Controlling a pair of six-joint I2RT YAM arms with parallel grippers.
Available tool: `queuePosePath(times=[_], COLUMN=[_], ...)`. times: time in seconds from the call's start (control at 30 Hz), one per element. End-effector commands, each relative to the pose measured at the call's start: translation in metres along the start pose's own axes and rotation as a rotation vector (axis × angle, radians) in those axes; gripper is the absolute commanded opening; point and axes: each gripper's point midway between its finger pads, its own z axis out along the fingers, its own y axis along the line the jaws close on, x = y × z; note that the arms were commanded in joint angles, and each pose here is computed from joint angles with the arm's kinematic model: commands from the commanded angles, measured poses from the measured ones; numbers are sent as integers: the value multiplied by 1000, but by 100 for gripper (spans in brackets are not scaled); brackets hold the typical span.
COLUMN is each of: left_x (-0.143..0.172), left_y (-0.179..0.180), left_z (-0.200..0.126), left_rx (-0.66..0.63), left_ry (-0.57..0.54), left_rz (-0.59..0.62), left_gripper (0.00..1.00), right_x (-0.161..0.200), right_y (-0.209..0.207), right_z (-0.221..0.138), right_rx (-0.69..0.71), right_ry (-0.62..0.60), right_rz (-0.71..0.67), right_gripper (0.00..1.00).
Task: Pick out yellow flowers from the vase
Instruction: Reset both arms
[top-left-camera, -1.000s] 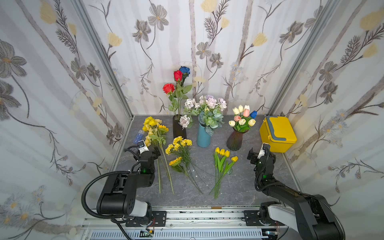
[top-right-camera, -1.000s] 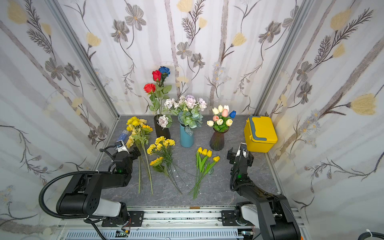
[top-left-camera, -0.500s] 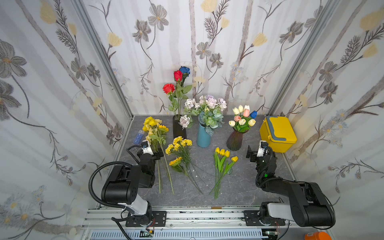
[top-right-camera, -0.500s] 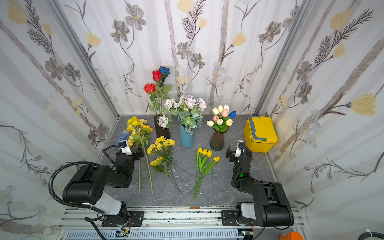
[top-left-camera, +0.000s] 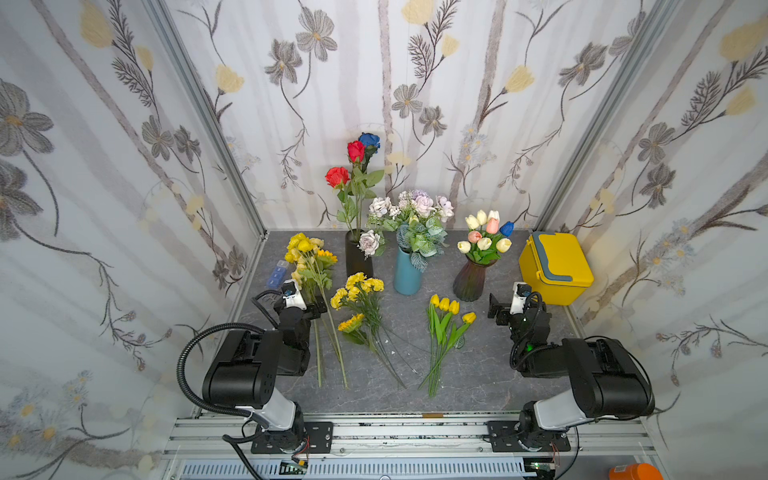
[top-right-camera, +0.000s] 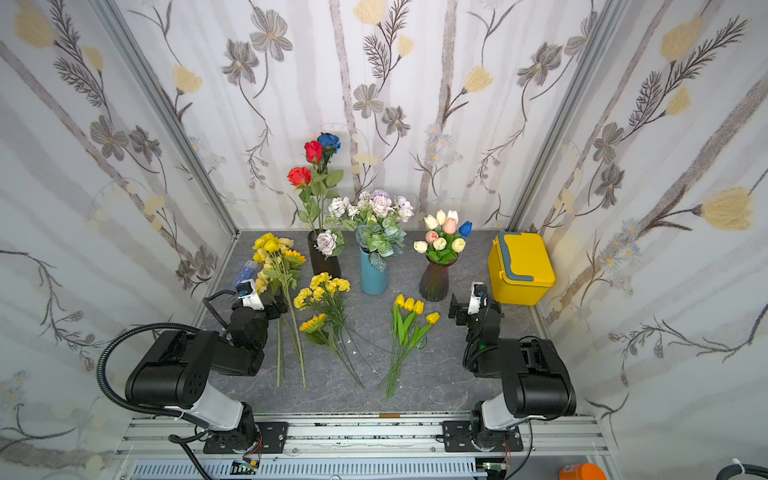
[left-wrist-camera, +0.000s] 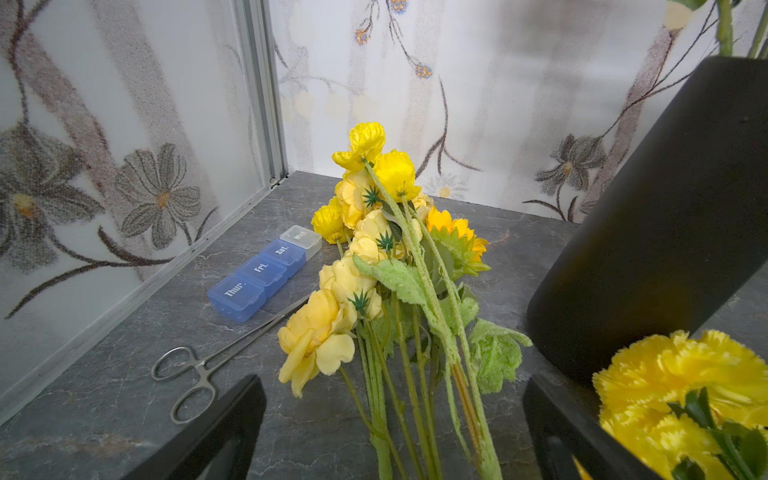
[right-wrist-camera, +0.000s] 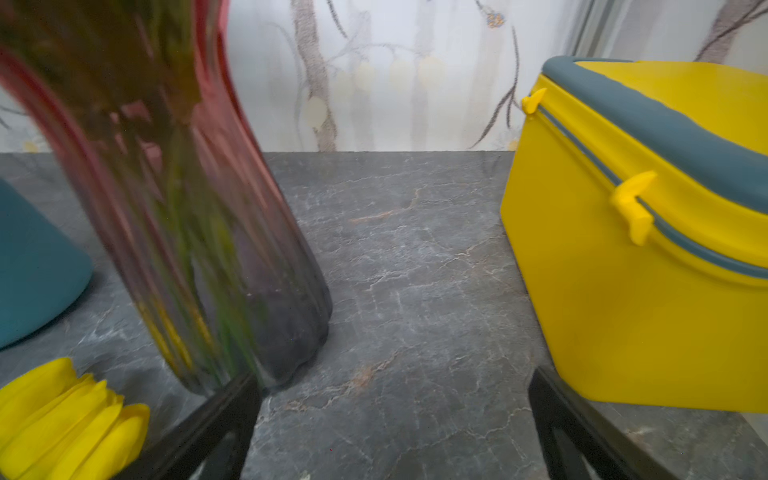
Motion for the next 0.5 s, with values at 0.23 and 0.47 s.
queuePosePath(times=[0.23,0.47], left_x=[-8,-8], left_y=[-1,-1], left_z=[0,0], left_rx=[5,5], left_ry=[-33,-33], left_rz=[0,-1], left_gripper=[100,100], right_x=[-22,-20], right_y=[-7,-7], right_z=[-2,0], right_rx=[68,66], right_ry=[-88,-81], right_rz=[16,14], right_gripper=[100,100])
